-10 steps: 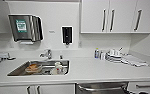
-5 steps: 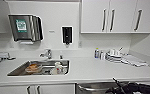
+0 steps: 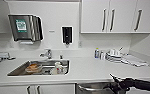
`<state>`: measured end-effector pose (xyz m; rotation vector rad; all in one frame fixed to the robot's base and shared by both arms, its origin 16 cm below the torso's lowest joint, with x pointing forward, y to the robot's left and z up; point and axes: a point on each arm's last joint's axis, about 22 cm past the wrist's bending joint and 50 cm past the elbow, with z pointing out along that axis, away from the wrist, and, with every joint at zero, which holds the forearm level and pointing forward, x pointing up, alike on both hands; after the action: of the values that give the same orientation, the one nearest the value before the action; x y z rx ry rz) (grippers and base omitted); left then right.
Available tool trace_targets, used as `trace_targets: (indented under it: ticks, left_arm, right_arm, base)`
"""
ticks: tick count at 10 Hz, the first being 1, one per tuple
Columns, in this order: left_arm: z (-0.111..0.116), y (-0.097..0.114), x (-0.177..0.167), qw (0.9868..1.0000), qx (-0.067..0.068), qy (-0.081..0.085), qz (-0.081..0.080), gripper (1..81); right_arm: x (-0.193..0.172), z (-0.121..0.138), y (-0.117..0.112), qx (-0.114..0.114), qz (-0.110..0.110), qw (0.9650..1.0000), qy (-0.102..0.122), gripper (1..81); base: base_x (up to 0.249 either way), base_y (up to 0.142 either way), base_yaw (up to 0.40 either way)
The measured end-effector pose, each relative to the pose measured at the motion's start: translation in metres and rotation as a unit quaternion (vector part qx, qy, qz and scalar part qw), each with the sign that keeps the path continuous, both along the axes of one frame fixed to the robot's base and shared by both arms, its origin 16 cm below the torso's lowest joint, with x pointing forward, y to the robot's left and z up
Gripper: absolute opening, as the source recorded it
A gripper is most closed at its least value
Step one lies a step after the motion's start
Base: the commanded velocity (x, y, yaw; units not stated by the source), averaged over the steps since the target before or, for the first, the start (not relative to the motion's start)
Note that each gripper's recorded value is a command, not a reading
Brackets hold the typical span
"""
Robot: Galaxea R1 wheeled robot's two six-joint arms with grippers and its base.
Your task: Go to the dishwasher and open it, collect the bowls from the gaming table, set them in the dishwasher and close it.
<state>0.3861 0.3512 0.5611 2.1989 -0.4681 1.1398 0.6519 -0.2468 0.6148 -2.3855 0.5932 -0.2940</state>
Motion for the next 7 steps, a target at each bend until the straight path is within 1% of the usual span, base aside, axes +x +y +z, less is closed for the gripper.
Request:
trace_targets:
  ticks: [1,2,4,5,6,7]
  left_arm:
    - [0.000,0.001,0.000,1.0000,0.001,0.000,0.000,81.1]
    - [0.000,0.001,0.000,1.0000,0.000,0.000,0.000,81.1]
    - [0.000,0.000,0.000,1.0000,0.000,0.000,0.000,81.1]
    - [0.000,0.000,0.000,1.0000,-0.003,0.003,0.002,81.1]
    - [-0.001,-0.001,0.001,1.0000,-0.004,0.004,0.002,81.1]
    - [-0.001,0.000,0.001,1.0000,-0.003,0.004,0.003,81.1]
  right_arm:
    - [0.006,-0.004,-0.009,-0.004,-0.014,0.9999,0.004,81.1]
    - [0.013,-0.007,-0.012,-0.008,-0.026,0.9996,0.008,81.1]
    - [0.024,-0.013,0.000,-0.008,-0.031,0.9994,0.011,81.1]
    - [0.026,-0.019,0.002,-0.010,-0.035,0.9992,0.016,81.1]
    - [0.027,-0.026,-0.001,-0.015,-0.042,0.9988,0.022,81.1]
    - [0.031,-0.031,-0.007,-0.018,-0.053,0.9981,0.025,81.1]
  base:
    - [0.000,0.000,0.000]
    - [0.000,0.000,0.000]
    - [0.000,0.000,0.000]
    - [0.000,0.000,0.000]
    - [0.000,0.000,0.000]
    - [0.000,0.000,0.000]
